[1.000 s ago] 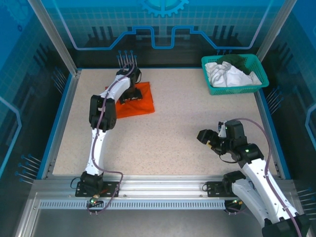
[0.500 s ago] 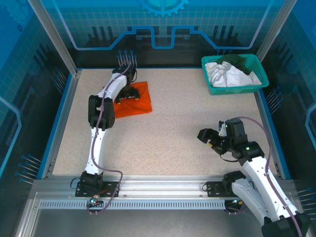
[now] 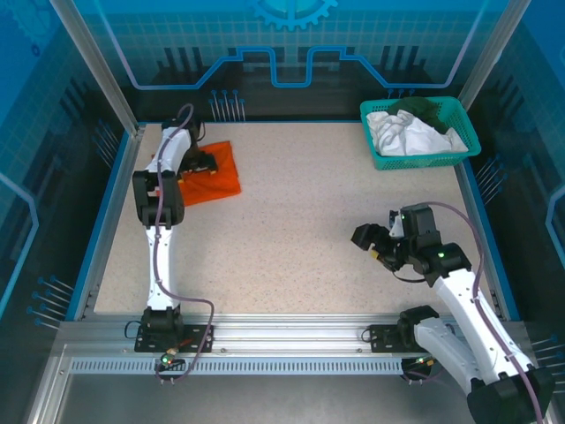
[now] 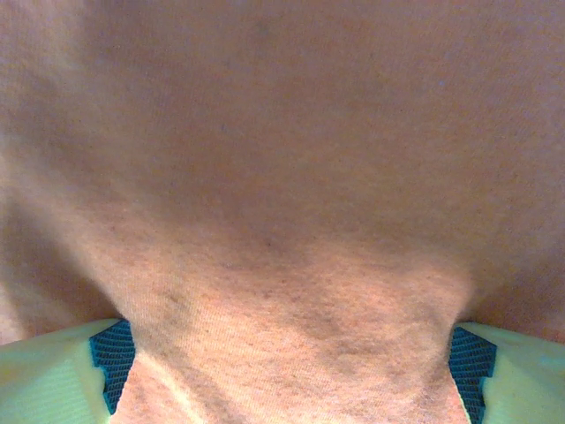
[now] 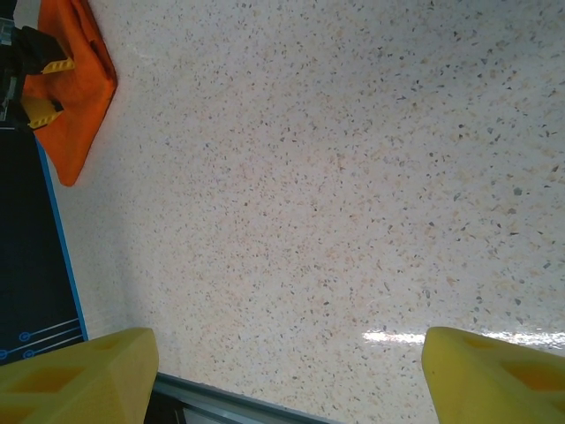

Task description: Fold and stack the t-shirts

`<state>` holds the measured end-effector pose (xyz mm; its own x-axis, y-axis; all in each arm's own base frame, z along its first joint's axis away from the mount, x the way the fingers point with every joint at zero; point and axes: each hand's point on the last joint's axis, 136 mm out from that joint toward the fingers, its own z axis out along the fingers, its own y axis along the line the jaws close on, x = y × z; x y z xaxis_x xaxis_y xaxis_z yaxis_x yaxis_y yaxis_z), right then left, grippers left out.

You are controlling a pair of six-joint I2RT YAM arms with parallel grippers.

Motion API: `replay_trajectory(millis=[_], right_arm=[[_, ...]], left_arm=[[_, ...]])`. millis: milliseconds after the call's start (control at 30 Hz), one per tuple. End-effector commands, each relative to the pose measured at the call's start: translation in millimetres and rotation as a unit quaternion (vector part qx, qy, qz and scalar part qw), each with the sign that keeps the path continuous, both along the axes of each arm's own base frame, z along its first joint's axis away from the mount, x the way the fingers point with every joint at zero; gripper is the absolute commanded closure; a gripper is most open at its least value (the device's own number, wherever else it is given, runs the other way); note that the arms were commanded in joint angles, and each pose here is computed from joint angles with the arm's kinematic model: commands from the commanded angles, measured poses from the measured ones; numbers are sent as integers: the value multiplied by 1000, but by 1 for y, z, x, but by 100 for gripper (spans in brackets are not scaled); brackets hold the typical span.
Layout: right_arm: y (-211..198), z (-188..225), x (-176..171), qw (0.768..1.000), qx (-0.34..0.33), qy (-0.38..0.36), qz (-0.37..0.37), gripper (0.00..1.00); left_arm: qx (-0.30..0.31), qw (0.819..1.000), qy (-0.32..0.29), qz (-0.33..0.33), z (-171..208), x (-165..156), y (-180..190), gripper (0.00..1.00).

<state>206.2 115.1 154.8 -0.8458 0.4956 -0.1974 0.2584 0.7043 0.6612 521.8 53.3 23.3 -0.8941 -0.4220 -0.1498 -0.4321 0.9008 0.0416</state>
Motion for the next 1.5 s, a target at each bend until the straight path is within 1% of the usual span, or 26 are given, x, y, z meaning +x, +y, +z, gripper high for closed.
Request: replay_trajectory(millis=[0, 100, 233, 333, 400, 433, 467, 500, 533, 633, 733, 800, 867, 967, 1033, 1133, 1167, 1333, 1467], right_arm=[[0, 12, 0, 1000, 9, 4, -1, 20], [4, 17, 6, 1000, 13, 6, 5, 20], [11, 21, 16, 1000, 21, 7, 18, 20], [16, 19, 23, 999, 28, 6, 26, 20], [19, 17, 27, 999, 30, 2, 30, 20], [21, 15, 28, 999, 33, 1, 32, 20], [22, 14, 30, 999, 35, -1, 33, 20], [23, 12, 31, 999, 36, -1, 35, 20], [24, 11, 32, 999, 38, -3, 38, 20], [27, 6, 34, 998, 38, -5, 46, 20], [28, 2, 35, 998, 38, -6, 52, 20], [29, 1, 36, 998, 39, -8, 55, 20], [29, 0, 37, 998, 39, -9, 58, 20], [29, -3, 38, 998, 39, -8, 58, 20], [30, -5, 38, 998, 40, -5, 56, 20], [29, -5, 37, 998, 40, -6, 53, 20], [28, -5, 36, 998, 39, -7, 51, 20], [21, -3, 30, 999, 29, -16, 39, 20], [15, -2, 24, 999, 24, -24, 24, 19]], left_arm=[[14, 1000, 21, -9, -15, 1, 11, 4], [-8, 1000, -18, 0, 13, 14, 3, 1], [-23, 996, -89, 19, 78, 22, -1, 1], [-28, 991, -118, 49, 113, 12, -2, 1], [-43, 988, -129, 77, 122, -2, -6, 2], [-57, 985, -133, 96, 121, -11, -9, 4], [-71, 981, -141, 114, 123, -19, -11, 9], [-86, 977, -142, 136, 118, -30, -14, 18], [-100, 972, -144, 156, 113, -41, -17, 23], [-127, 961, -131, 207, 88, -73, -23, 36], [-138, 952, -106, 252, 61, -105, -22, 42], [-146, 945, -98, 274, 47, -119, -22, 46], [-162, 939, -90, 289, 34, -125, -23, 47], [-180, 931, -69, 310, 16, -126, -23, 49], [-180, 929, -63, 318, 8, -122, -19, 51], [-139, 937, -55, 316, -2, -119, -1, 52], [-134, 938, -50, 317, -7, -118, 4, 53], [-143, 936, -39, 319, -24, -108, 19, 54], [-125, 943, -45, 305, -23, -97, 37, 53]])
